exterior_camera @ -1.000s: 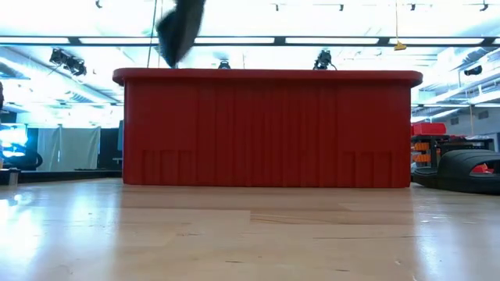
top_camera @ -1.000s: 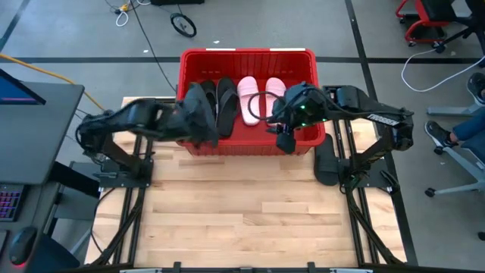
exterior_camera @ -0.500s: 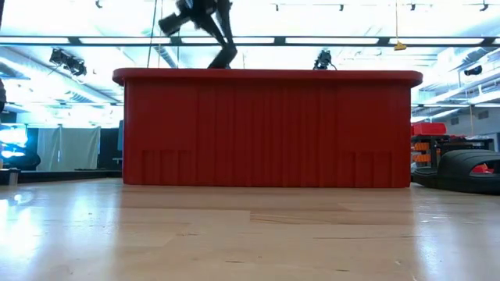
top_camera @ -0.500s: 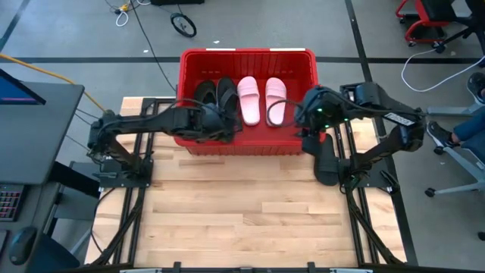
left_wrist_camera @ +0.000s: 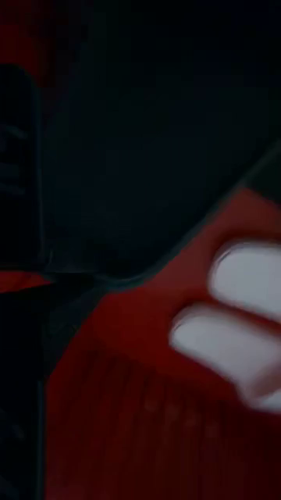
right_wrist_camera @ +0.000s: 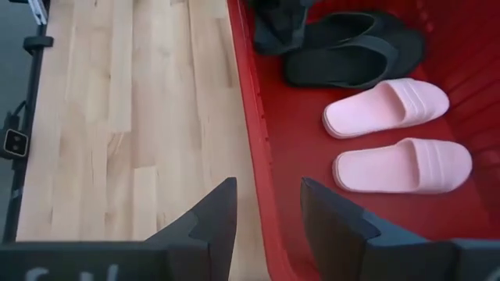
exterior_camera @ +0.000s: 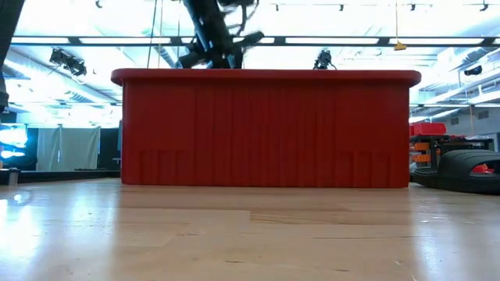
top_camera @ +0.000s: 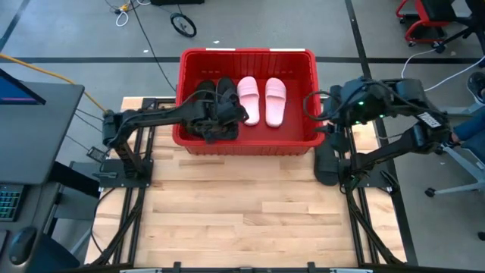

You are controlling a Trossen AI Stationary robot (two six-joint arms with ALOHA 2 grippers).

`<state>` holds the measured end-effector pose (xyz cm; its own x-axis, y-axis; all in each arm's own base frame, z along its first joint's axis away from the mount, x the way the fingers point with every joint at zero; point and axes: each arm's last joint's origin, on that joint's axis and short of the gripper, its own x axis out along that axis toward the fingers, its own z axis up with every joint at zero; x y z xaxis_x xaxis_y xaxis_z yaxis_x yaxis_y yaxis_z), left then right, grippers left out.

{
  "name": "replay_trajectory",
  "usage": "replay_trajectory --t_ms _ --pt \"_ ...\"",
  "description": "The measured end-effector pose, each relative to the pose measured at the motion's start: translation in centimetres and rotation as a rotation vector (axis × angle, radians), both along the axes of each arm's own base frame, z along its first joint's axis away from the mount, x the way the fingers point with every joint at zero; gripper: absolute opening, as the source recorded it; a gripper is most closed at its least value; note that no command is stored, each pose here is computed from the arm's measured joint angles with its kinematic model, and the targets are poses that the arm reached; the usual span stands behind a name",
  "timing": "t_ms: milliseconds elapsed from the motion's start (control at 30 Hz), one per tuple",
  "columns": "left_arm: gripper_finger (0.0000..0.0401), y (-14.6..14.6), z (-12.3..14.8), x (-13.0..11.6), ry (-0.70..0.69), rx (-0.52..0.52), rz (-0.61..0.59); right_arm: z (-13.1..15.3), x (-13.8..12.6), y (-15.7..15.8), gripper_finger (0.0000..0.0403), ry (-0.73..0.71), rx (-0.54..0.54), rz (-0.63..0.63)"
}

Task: Pick and place slides into bin
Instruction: Put the black slipper into the red bin

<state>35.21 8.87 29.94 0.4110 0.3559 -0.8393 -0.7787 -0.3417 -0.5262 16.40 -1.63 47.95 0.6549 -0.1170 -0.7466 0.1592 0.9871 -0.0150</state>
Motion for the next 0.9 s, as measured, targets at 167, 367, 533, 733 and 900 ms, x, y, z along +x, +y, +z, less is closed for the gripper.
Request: replay_trajectory --t_ms 167,367,533,733,900 --pt "0.0014 1.9 -0.4 -0.4 0.022 -0.005 0.05 0.5 -2.1 0.2 0.0147 -0.019 -0.02 0.019" --pt "0.0014 3.5 -2.5 0.0 0.099 0.009 0.085 0.9 -3.5 0.3 0.0147 -0.053 -0.037 0.034" --pt "0.0014 4.0 -5.6 1.3 0.129 -0.118 0.103 1.0 -3.7 0.3 0.0147 -0.057 -0.053 0.05" --pt "0.0014 4.0 -8.5 3.1 0.129 -0.181 0.094 1.0 -3.6 0.3 0.0147 -0.049 -0.084 0.083" --pt "0.0016 4.3 -10.0 3.3 0.164 -0.225 0.102 1.0 -3.6 0.3 0.0147 -0.047 -0.091 0.091"
